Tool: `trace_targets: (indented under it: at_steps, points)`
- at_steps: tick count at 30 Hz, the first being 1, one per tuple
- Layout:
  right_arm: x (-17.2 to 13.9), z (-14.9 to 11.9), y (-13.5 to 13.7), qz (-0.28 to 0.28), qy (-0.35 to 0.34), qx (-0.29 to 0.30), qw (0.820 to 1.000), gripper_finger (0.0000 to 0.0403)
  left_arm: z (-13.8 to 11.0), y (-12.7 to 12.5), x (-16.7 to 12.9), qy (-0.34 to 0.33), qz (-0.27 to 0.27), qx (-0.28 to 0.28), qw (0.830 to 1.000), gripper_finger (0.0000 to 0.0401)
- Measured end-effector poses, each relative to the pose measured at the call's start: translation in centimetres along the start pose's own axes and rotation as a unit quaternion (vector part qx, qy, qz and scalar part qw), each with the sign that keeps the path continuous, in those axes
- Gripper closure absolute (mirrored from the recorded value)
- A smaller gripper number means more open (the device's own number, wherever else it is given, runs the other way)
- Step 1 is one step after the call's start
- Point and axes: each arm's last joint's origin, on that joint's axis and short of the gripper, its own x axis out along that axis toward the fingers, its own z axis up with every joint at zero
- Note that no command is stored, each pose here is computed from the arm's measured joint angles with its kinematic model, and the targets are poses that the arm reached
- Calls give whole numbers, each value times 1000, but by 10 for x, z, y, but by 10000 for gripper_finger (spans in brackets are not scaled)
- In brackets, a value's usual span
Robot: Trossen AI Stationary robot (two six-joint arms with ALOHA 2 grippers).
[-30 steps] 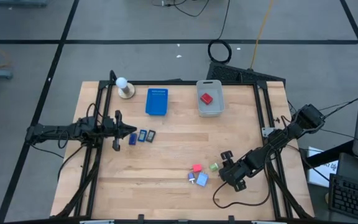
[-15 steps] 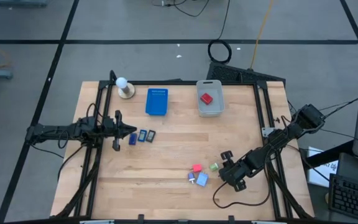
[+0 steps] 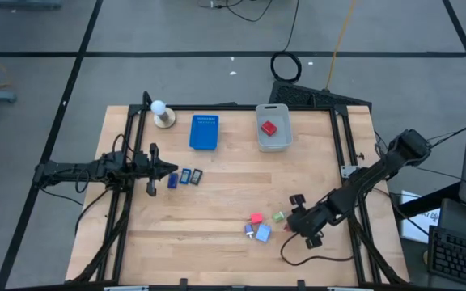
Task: Pick & Place Office items
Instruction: Put the red charger adapter into the gray bin
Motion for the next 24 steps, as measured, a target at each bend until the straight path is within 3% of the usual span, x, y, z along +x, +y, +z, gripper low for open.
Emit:
trace_targets:
  at_steps: [10, 24]
  points:
    - [-31, 17, -2, 42, -113, 88, 989, 277, 0, 0, 0, 0, 0, 0, 1000, 380]
    - [-37, 36, -9, 52, -202, 61, 976, 277, 0, 0, 0, 0, 0, 0, 1000, 380]
